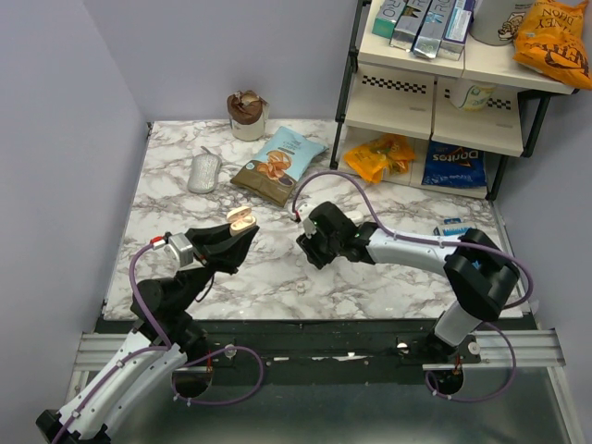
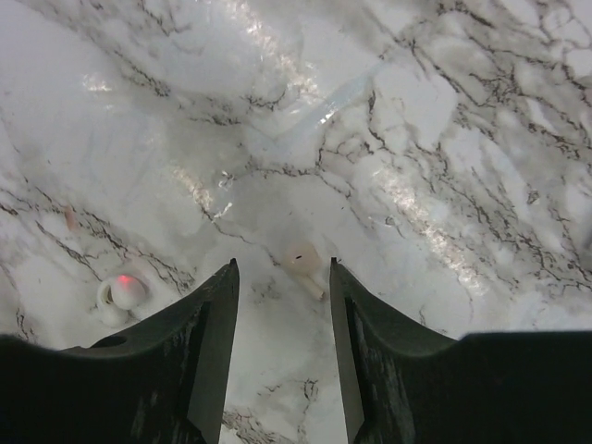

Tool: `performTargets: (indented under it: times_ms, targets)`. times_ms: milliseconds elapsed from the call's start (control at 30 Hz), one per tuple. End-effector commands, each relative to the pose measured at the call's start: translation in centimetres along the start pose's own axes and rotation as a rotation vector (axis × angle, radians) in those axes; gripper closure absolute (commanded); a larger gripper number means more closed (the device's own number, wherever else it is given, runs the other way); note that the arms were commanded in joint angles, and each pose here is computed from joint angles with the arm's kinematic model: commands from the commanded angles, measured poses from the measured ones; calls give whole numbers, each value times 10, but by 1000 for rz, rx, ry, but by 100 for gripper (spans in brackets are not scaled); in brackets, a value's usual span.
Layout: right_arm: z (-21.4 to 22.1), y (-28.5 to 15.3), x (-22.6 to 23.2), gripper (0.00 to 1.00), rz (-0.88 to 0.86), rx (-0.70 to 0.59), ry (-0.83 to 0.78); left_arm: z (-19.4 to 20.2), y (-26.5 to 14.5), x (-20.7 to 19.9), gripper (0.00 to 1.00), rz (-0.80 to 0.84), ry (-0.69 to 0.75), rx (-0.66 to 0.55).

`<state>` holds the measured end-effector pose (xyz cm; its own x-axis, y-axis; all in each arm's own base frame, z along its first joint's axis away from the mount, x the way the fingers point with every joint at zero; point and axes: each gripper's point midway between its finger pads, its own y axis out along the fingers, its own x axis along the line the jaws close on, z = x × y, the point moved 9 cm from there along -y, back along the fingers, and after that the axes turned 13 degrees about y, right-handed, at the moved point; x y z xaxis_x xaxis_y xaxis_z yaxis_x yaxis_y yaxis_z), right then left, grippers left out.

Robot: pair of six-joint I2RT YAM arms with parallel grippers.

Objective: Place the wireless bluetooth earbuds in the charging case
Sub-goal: Pick up the earbud from the center of the board.

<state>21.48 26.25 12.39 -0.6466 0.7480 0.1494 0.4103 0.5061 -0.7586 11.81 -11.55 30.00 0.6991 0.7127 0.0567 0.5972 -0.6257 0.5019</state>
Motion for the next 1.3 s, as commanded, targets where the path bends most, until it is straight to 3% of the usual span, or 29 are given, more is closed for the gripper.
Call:
performTargets:
  times_ms: [0,667,933,1267]
  targets:
    - [-2,4,8,49,-59,47,-45,-1,0,-1,100,13,-7,-7]
    - [10,29,-4,49,65,115,-40,1,3,-1,100,17,-6,2]
    - [15,28,-4,55,75,133,-16,0,3,-1,100,17,-4,0]
    - [23,20,-3,51,78,147,36,-1,1,-1,100,14,-4,0]
